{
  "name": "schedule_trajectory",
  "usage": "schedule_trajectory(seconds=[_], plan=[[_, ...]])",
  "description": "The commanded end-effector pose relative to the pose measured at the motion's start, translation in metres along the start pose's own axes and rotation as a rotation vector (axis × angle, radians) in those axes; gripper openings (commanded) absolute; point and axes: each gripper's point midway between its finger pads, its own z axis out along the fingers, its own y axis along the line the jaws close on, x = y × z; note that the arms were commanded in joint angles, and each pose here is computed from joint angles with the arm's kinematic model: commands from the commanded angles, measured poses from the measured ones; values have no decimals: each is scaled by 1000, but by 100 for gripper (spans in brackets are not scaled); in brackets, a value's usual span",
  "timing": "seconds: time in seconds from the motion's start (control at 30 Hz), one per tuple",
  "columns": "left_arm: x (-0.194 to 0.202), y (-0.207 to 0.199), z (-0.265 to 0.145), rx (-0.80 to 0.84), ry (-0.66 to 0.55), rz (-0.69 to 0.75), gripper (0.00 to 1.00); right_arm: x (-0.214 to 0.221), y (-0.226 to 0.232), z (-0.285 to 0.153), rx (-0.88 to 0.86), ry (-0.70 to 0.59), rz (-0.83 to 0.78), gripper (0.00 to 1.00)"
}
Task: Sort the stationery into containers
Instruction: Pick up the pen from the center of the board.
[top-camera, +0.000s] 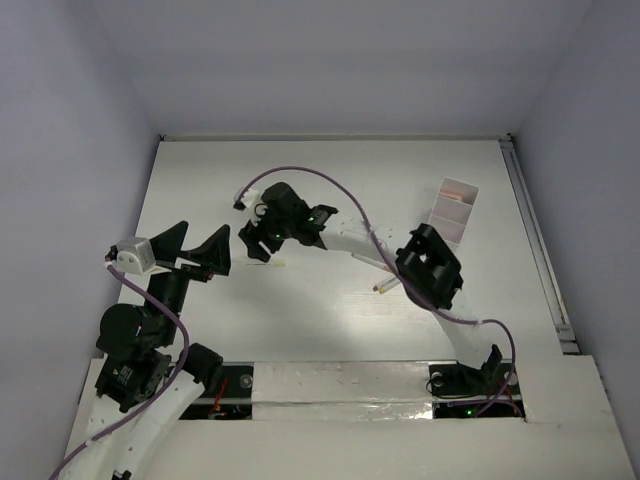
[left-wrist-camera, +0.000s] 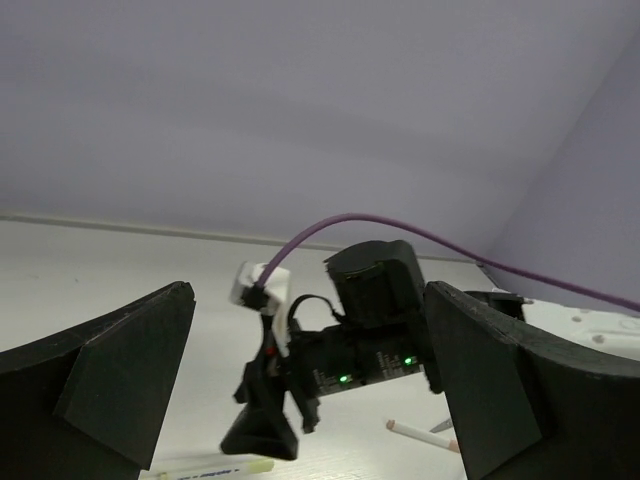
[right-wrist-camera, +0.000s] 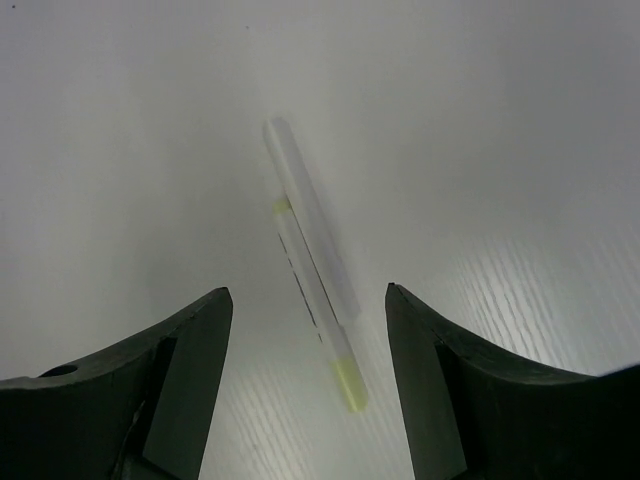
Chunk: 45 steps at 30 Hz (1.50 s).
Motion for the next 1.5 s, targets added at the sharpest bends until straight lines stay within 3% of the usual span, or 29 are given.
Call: schedule_trajectory(seconds=[0.0,0.17,0.83,1.17,1.47], plan=[[-9,5,3,-27,-38,11,99,-15,2,18,3,-1,-98,69],[-9,5,3,-22,-39,15,99,-35,11,44,-8,-17,-157,72],[-9,6,3,-17,-42,23,99,2,28,108,5,35,-249,67],[-6,1,5,10,-30,20,99,21,1,127,134,42,-245,38],[-3,-2,7,22,-17,18,99,35,-18,128,146,58,-208,22]])
